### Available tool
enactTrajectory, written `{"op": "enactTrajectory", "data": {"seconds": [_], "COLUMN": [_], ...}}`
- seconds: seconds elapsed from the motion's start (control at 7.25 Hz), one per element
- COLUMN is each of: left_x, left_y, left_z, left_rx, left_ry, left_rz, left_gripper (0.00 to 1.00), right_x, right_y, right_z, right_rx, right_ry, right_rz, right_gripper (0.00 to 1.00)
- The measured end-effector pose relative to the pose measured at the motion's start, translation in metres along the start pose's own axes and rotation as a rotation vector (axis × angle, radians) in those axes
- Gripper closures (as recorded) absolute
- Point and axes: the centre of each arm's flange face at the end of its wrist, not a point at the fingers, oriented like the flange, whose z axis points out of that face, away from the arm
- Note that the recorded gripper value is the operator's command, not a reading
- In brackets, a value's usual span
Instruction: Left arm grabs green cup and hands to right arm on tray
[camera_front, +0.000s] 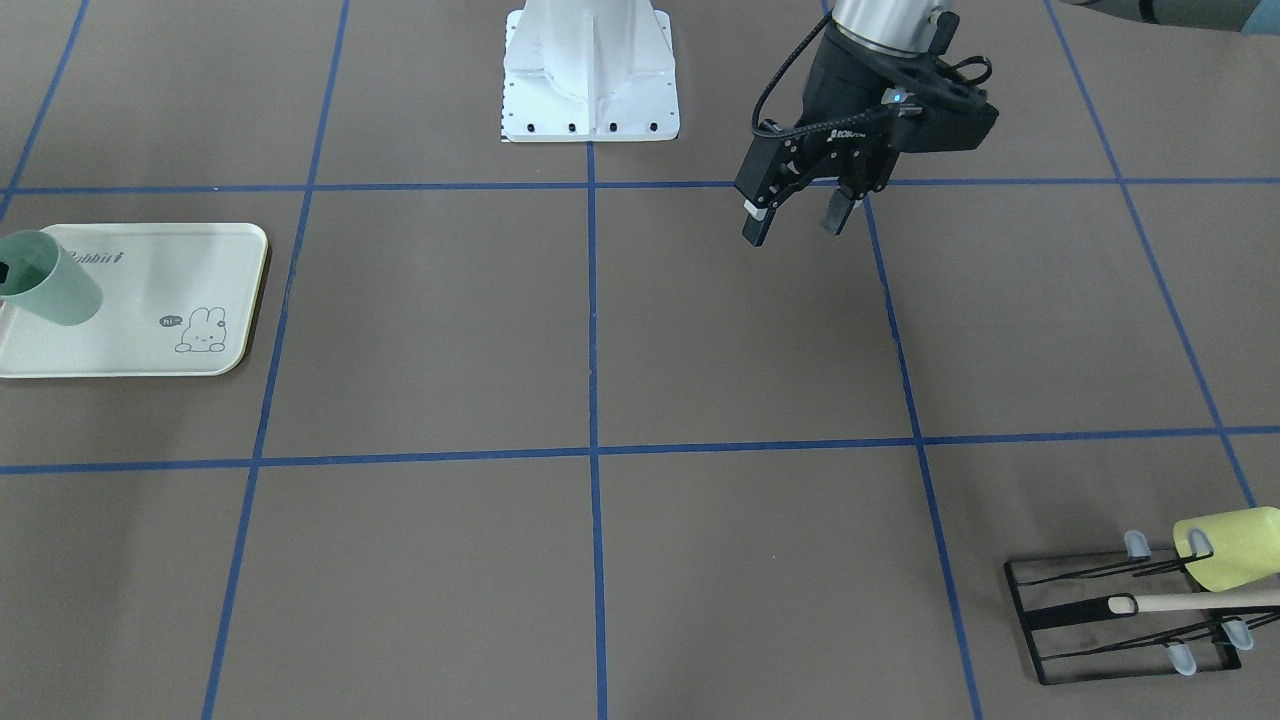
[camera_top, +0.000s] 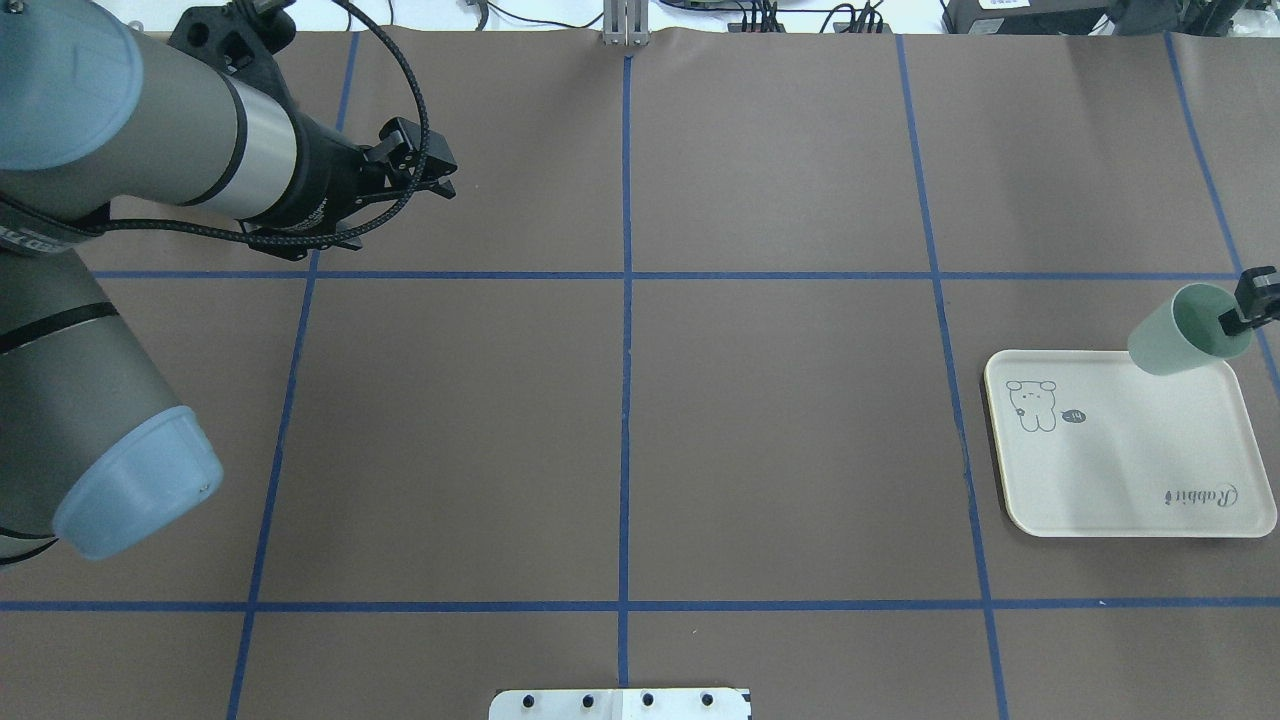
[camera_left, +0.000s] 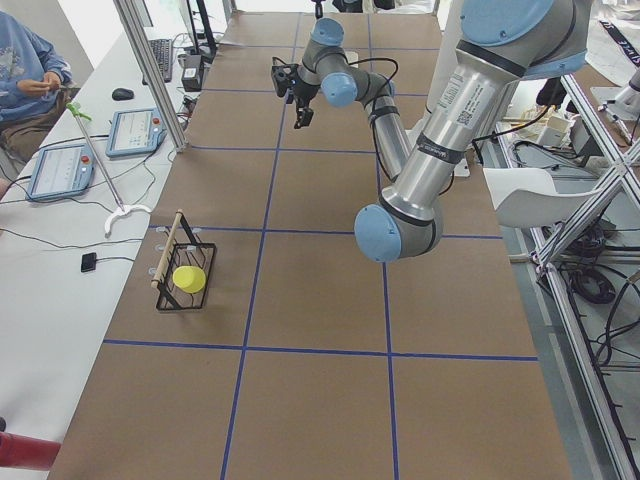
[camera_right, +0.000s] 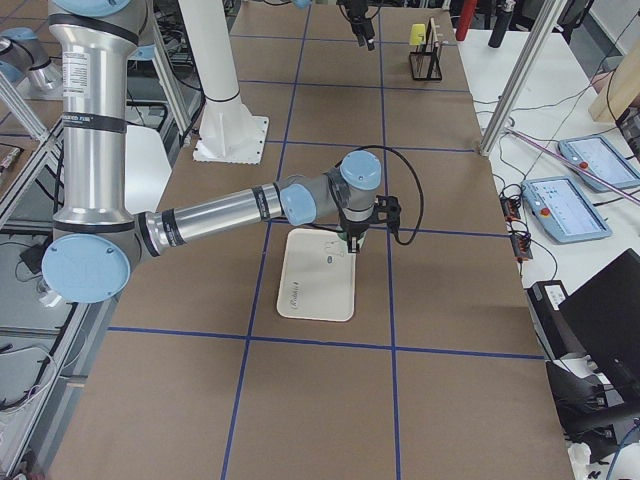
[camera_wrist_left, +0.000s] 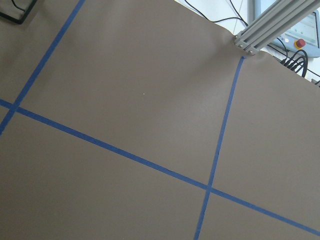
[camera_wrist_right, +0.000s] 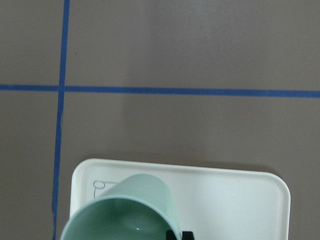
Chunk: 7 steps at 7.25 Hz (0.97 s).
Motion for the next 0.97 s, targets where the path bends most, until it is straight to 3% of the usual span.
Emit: {"op": "enactTrajectory", "data": {"seconds": [0.41, 0.97], "left_x": [-0.001, 0.003], "left_y": [0.002, 0.003], "left_z": [0.011, 0.019], "left_rx": [-0.015, -0.023], "left_ry": [-0.019, -0.027], "left_rz": [-0.001, 0.0], "left_gripper": [0.0, 0.0], "right_x": [-0.009, -0.004], "right_y": [-0.002, -0.008], "right_z": [0.047, 0.08], "right_rx": [-0.106, -0.162], "right_ry": [0.041, 0.064], "right_rz": [-0.031, -0.068], "right_gripper": [1.0, 1.0]}}
